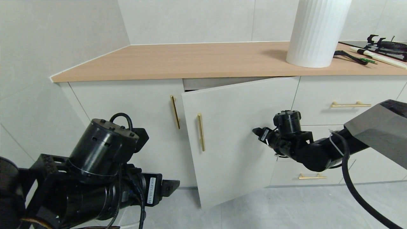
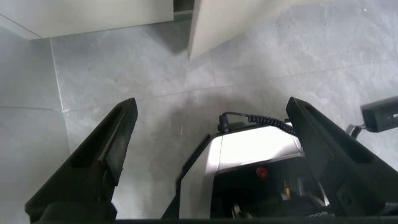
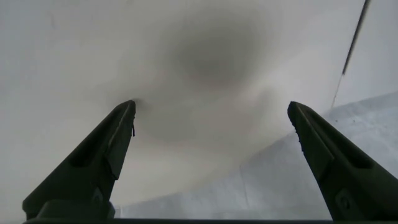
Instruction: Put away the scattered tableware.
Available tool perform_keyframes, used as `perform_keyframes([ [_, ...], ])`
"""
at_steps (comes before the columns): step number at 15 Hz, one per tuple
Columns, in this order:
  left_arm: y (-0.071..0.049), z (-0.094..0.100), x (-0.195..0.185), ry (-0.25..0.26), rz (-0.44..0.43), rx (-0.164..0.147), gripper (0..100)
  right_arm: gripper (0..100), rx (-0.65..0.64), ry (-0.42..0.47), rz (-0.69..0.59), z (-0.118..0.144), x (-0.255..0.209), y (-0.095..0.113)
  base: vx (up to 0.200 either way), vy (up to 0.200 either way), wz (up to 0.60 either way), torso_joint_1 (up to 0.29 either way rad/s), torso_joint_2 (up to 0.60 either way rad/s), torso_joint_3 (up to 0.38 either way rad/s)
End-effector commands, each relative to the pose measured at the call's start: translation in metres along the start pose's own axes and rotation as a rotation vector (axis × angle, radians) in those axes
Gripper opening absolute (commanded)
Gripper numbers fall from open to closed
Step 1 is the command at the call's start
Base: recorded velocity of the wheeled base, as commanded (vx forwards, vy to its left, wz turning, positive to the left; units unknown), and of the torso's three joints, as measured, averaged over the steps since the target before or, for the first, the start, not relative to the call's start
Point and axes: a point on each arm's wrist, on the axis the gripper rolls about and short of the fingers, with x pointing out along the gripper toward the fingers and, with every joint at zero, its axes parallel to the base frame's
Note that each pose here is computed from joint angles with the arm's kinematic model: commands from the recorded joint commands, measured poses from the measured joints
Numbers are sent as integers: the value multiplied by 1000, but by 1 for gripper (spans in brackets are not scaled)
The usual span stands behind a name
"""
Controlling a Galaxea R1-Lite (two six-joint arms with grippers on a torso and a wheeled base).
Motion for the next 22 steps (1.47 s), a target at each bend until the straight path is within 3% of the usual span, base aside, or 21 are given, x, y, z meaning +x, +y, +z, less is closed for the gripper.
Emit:
perform_keyframes([
  [1,0,0,1,3,2,0,100,100,3,-16,-18,-3,10,0,0,0,0,0,0,0],
  [9,0,-1,1,5,2,2,100,100,4,-71,-88,-7,27,-4,0,0,0,0,0,0],
  [14,0,-2,4,15,9,5,100,100,11,-157,-175,-9,52,-9,0,0,0,0,0,0],
  [22,0,-2,4,15,10,5,100,100,17,-173,-188,-7,54,-10,0,0,0,0,0,0],
])
